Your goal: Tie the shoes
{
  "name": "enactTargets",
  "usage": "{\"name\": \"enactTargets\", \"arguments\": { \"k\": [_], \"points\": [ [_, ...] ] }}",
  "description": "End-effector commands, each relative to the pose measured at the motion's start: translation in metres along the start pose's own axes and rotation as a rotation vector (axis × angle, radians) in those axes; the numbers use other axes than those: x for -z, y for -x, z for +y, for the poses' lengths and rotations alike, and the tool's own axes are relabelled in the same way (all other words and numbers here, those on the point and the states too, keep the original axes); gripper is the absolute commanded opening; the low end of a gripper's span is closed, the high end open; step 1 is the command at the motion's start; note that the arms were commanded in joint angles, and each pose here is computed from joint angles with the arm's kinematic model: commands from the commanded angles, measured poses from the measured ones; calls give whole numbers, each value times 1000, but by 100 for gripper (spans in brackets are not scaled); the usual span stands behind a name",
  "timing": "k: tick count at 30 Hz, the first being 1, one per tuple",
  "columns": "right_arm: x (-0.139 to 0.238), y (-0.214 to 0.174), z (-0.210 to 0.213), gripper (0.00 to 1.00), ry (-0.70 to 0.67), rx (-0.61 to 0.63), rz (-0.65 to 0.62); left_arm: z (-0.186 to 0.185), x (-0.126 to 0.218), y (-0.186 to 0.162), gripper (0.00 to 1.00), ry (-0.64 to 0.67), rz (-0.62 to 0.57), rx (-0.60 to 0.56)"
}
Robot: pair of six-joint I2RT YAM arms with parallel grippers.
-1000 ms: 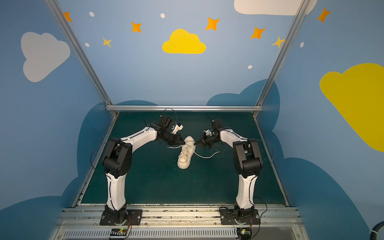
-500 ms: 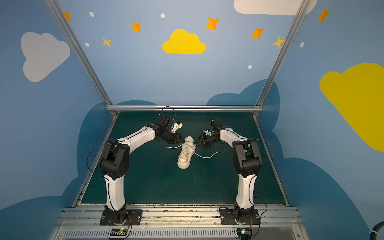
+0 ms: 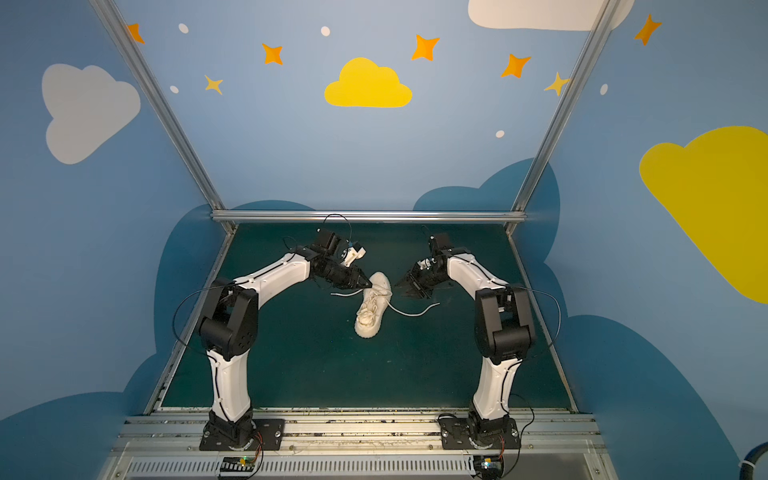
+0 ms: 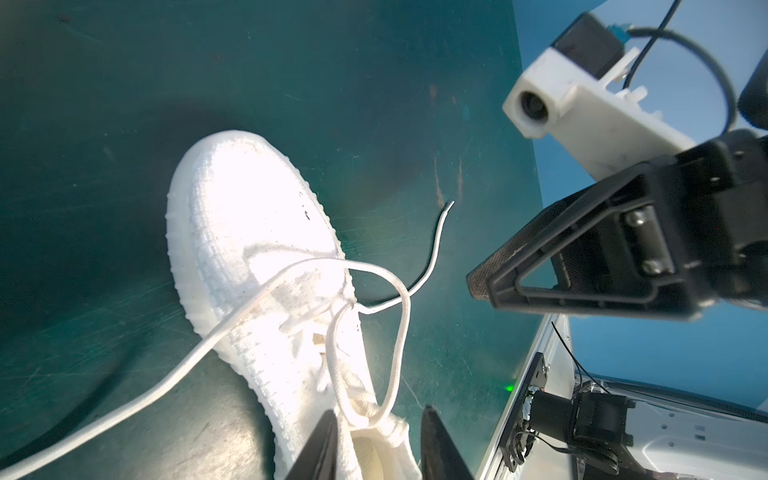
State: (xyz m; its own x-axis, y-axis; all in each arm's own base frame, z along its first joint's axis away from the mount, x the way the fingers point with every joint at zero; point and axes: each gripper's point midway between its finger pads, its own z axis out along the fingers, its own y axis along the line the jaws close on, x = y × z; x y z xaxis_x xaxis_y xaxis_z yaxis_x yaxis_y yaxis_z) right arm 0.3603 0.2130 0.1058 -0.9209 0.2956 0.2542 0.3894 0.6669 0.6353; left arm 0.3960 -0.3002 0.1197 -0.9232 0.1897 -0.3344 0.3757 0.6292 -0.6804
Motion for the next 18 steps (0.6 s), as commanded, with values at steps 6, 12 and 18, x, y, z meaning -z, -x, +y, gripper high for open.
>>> {"name": "enactTargets", "arguments": {
  "k": [6,12,18],
  "points": [
    [26,-2,-69,35,-420,-183,-58,0,-3,-7,35,-15,19,-17],
    [36,29,-67,38,-525,58,-78,-3,1,-7,36,-18,18,-21],
    [21,56,-53,52,-444,177,-31,-6,4,-6,38,-26,15,-29]
  ]
}}
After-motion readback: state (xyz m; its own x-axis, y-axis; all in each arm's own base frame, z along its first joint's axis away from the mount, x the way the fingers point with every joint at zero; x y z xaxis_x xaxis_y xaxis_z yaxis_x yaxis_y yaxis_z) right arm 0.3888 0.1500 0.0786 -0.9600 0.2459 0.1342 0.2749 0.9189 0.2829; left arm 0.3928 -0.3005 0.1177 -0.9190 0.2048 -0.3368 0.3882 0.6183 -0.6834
